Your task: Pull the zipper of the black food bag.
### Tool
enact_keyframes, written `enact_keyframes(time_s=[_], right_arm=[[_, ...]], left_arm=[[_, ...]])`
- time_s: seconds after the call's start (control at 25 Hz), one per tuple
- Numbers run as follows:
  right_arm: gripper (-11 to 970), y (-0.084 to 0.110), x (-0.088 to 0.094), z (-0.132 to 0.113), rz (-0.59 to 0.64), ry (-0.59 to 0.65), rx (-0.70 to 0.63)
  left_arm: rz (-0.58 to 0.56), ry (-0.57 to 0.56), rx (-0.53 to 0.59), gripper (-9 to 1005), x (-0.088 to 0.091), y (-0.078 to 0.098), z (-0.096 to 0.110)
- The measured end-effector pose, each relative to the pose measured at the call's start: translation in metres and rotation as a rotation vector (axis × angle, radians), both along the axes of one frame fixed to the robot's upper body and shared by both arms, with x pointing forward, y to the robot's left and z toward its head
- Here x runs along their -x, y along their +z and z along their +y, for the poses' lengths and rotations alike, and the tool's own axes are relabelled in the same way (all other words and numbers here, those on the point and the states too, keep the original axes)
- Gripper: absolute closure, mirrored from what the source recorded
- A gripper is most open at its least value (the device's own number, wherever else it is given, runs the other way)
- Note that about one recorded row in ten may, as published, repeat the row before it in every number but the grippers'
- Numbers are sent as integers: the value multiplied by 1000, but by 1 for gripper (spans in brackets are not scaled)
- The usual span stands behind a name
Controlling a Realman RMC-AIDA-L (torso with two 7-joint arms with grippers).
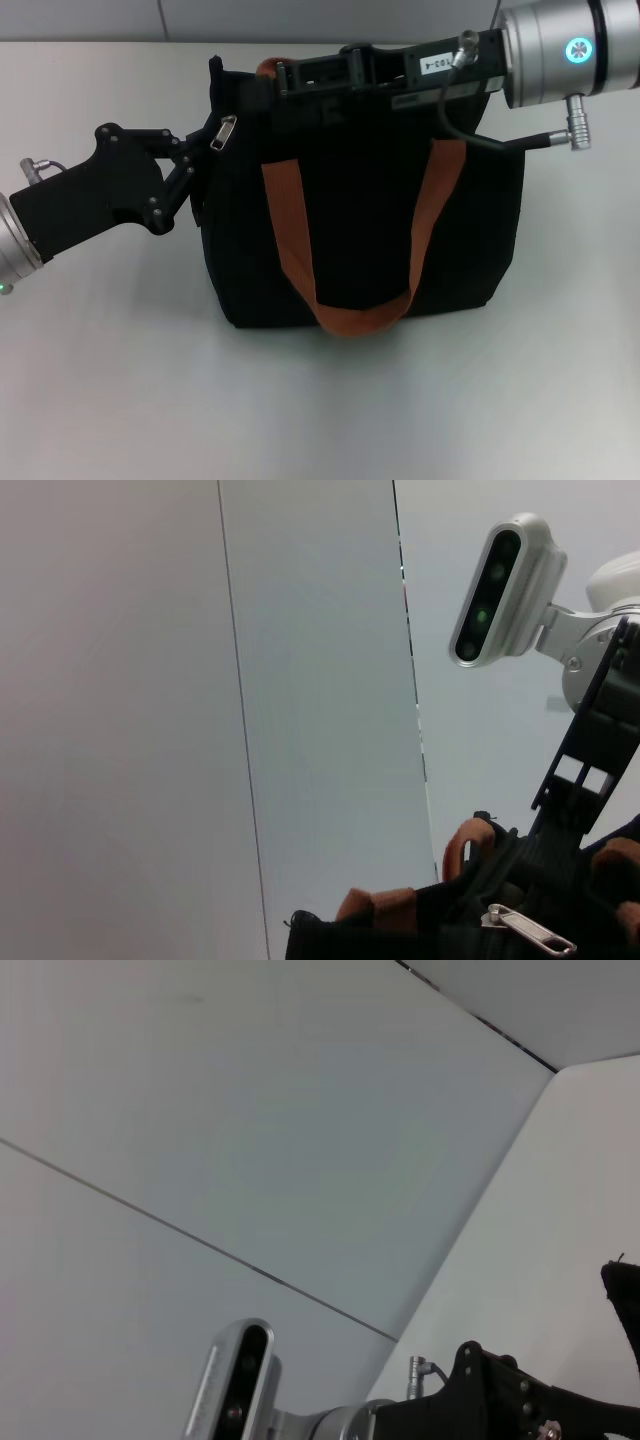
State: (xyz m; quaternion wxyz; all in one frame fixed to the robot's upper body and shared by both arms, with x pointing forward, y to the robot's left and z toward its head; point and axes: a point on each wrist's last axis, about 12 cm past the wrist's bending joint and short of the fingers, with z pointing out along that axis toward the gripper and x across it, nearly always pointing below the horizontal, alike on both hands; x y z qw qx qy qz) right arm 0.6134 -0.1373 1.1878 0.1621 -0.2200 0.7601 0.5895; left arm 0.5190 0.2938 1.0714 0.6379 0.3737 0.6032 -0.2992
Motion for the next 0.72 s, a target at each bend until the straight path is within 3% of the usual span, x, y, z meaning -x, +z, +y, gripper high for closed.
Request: enact_keyframes(time_s=[0.72], right_arm=[[144,0,-4,19,9,-2,55]], left_arm=[[-7,-12,6,971,-1,2,-2]])
